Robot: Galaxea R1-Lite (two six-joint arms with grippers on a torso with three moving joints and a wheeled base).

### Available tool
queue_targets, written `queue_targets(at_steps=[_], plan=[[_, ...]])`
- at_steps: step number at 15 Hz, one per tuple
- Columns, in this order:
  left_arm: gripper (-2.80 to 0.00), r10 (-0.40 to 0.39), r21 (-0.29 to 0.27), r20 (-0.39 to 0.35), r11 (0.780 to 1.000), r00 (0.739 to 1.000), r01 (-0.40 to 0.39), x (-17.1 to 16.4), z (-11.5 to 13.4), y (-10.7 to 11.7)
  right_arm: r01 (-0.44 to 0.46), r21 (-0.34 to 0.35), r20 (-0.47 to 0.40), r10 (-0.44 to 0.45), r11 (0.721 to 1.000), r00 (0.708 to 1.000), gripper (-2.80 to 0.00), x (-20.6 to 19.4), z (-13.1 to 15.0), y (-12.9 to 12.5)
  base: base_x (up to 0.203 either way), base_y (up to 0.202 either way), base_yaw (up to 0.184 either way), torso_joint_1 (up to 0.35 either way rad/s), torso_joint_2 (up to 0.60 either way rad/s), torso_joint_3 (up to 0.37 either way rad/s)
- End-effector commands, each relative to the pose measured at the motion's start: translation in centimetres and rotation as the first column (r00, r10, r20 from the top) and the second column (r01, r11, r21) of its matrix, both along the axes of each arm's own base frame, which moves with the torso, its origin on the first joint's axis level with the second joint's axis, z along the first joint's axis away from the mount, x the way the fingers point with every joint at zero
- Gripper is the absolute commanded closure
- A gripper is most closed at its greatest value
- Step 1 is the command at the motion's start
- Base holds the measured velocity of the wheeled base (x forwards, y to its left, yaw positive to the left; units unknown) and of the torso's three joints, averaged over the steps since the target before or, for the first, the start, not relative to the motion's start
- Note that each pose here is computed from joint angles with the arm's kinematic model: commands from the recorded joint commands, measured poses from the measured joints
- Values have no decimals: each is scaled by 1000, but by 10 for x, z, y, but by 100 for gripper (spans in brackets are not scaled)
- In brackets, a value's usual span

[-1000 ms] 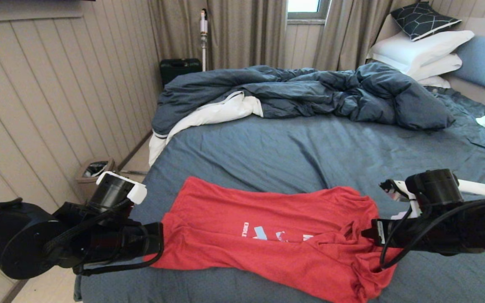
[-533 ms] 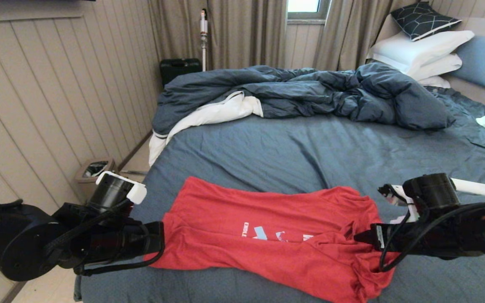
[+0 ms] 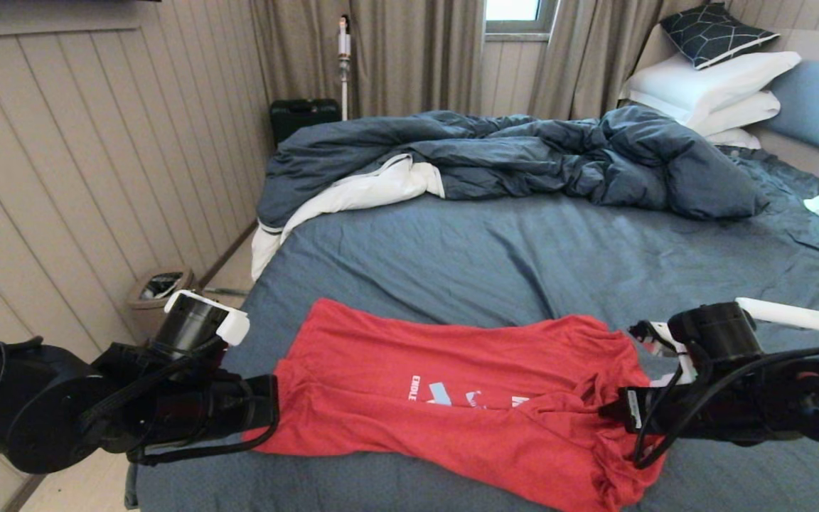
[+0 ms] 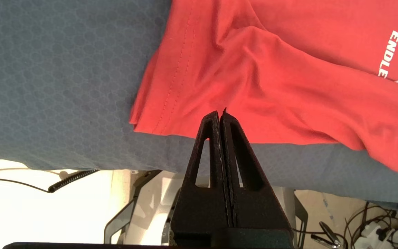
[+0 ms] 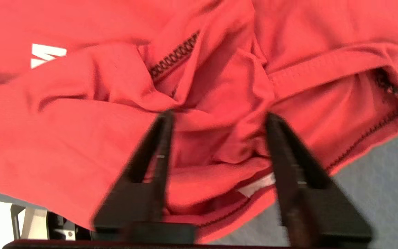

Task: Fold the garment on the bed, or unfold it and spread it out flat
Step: Unford the red T-shirt

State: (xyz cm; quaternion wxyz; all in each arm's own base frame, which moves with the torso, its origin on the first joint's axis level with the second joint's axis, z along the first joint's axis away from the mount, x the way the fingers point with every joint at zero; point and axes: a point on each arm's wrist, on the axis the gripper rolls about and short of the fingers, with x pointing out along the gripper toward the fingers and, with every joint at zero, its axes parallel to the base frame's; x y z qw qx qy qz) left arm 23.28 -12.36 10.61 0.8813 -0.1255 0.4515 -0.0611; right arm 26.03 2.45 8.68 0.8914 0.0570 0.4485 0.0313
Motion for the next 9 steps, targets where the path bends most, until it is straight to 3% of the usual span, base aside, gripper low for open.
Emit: queue_targets(at_steps=[1,9], plan=[[0,3,0,-4,1000,1000,-3,1,-1,-1,-2,0,5,2,1000,1000,0,-1,-2,1,0,0,0,0,0,0],[0,1,1,-14,1000,1000,-1,1,-3,0,2,12,87,-3,1000,996,0,-15,21,0,0,0,0,0,0,0]])
